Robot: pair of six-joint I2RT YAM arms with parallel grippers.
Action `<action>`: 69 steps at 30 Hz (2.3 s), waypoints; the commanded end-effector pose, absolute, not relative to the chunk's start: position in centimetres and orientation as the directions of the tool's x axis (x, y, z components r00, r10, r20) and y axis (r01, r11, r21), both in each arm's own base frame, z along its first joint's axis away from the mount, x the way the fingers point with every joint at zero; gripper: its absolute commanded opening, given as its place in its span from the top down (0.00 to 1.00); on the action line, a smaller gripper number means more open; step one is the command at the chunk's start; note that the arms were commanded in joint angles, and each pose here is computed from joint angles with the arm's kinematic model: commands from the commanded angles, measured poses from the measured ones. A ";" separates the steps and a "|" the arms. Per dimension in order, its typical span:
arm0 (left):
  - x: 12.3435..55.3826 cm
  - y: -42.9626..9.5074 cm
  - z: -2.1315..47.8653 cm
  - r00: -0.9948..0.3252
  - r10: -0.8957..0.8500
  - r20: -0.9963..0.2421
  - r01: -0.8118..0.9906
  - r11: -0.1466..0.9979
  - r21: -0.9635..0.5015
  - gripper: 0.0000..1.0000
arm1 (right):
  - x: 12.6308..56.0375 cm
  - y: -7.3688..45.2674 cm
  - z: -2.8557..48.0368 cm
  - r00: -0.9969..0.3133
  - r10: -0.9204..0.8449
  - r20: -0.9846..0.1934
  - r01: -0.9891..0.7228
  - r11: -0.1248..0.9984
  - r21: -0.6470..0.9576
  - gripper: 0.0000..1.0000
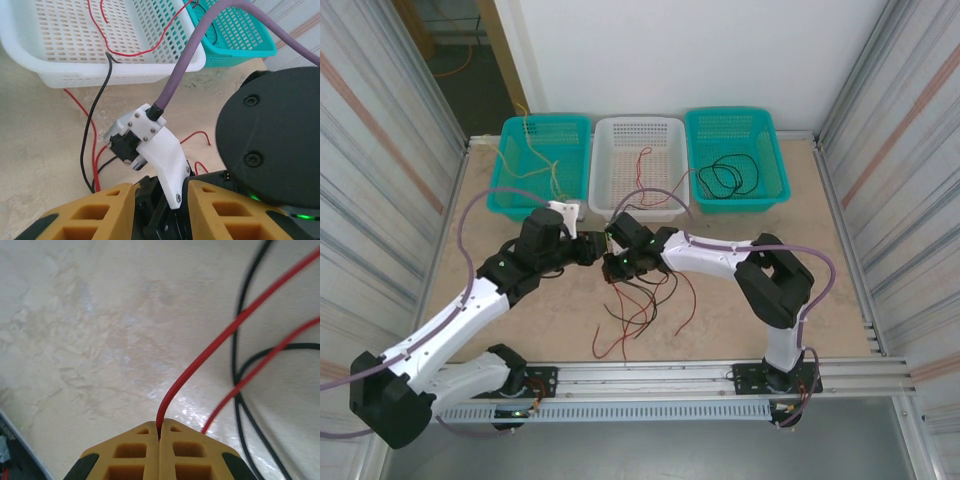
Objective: Untangle the cables
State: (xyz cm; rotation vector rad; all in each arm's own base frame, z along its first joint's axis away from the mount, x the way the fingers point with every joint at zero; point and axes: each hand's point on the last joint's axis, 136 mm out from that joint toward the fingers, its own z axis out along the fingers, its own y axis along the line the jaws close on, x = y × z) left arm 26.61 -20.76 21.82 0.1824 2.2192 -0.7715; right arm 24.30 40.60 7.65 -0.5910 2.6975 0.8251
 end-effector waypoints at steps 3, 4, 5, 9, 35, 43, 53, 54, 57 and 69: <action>26.6 -19.8 22.3 -0.674 -0.128 -0.727 0.337 0.823 -0.457 0.65 | 22.3 42.3 8.5 -0.793 -0.454 -0.406 -0.608 0.637 0.475 1.00; 26.6 -19.7 22.4 -0.671 -0.131 -0.730 0.333 0.826 -0.455 0.65 | 22.1 42.4 8.7 -0.784 -0.470 -0.406 -0.620 0.620 0.480 1.00; 26.6 -19.5 22.4 -0.668 -0.134 -0.732 0.329 0.829 -0.452 0.65 | 21.8 42.6 9.0 -0.775 -0.482 -0.409 -0.632 0.603 0.488 1.00; 26.4 -19.2 22.7 -0.662 -0.150 -0.734 0.322 0.828 -0.459 0.63 | 22.6 41.6 11.6 -0.746 -0.456 -0.485 -0.658 0.613 0.437 1.00; 20.9 -25.0 32.6 -0.481 -0.235 -0.845 0.734 0.419 -0.535 0.39 | 24.8 33.8 41.1 -0.591 0.166 -0.790 -0.654 0.476 0.589 1.00; 20.8 -26.1 34.5 -0.443 -0.218 -0.870 0.780 0.384 -0.493 0.37 | 23.9 33.4 45.3 -0.578 0.235 -0.782 -0.682 0.387 0.621 1.00; 20.2 -28.9 38.7 -0.325 -0.172 -0.930 0.873 0.324 -0.365 0.43 | 23.1 33.8 47.1 -0.583 0.252 -0.772 -0.697 0.332 0.635 0.98; 20.3 -28.8 39.0 -0.305 -0.173 -0.936 0.876 0.334 -0.347 0.48 | 23.1 33.7 47.1 -0.584 0.254 -0.771 -0.696 0.331 0.636 0.98; 20.5 -28.6 39.8 -0.265 -0.178 -0.948 0.881 0.354 -0.313 0.63 | 23.0 33.4 47.1 -0.581 0.259 -0.772 -0.694 0.337 0.636 0.98; 20.6 -27.7 40.4 -0.262 -0.208 -0.942 0.863 0.386 -0.325 1.00 | 24.6 29.2 47.3 -0.522 0.372 -0.767 -0.629 0.440 0.641 0.96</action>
